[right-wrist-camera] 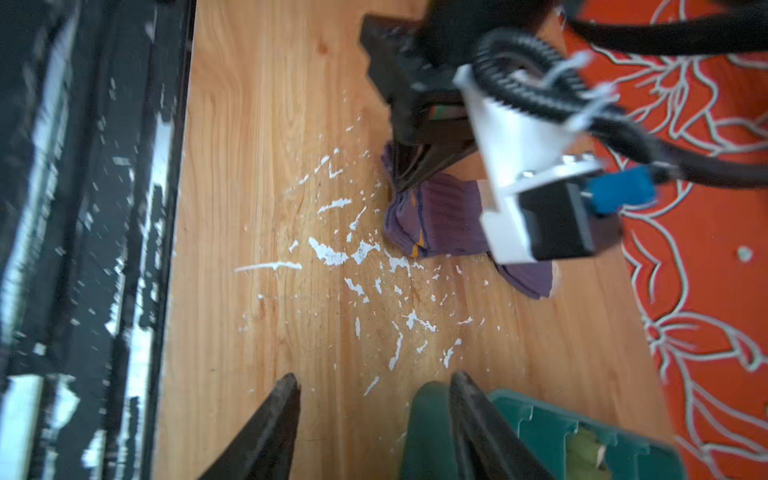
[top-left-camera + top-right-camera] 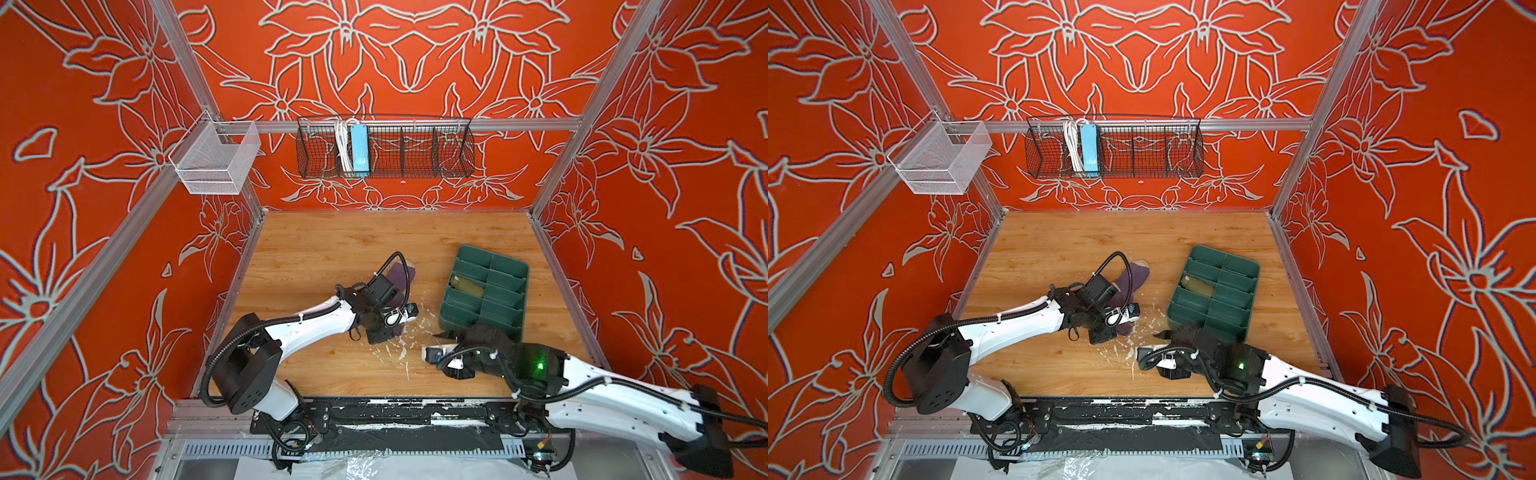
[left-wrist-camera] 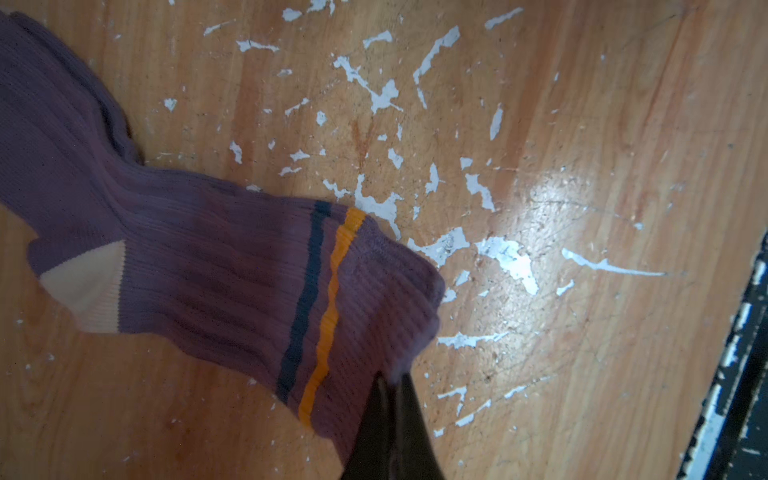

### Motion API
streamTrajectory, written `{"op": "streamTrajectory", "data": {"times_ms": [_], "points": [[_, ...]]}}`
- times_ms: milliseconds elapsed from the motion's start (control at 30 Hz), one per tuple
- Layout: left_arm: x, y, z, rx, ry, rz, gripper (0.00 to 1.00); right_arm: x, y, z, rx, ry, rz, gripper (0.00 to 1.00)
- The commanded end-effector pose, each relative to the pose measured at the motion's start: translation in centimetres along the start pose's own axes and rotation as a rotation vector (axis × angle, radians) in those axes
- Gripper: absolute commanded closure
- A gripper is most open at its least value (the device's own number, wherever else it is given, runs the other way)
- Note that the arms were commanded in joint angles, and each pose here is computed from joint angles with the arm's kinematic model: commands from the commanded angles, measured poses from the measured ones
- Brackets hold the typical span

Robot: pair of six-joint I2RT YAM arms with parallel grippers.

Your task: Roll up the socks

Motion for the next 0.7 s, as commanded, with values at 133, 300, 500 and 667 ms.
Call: {"op": "streamTrajectory", "data": {"times_ms": [133, 300, 500, 667], "points": [[-0.1, -0.1, -0.1, -0.01, -0.002, -0.037, 1.0, 5.4, -0.6, 2.5, -0.389, 0.007, -0.158, 0.41], [0.1, -0.1, -0.2, -0.011, -0.003, -0.039, 1.0, 9.0, -0.8, 2.8, -0.389, 0.011, -0.227, 0.37], [0.2, -0.2, -0.1, -0.012, -0.009, -0.057, 1.0, 12.6, -1.0, 1.4, -0.366, 0.067, -0.272, 0.35], [0.2, -0.4, -0.1, -0.014, -0.005, -0.071, 1.0, 14.2, -1.3, 0.3, -0.343, 0.104, -0.312, 0.37]]}}
Point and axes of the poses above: each gripper's point midway between its finger pads, its own x axis out along the fingers, its own y axis along the line the jaws close on, z = x × y, the point moved 9 cm from there along -x, back along the fingers, and after that the axes turned 12 degrees about -x, right-handed, at the moved point
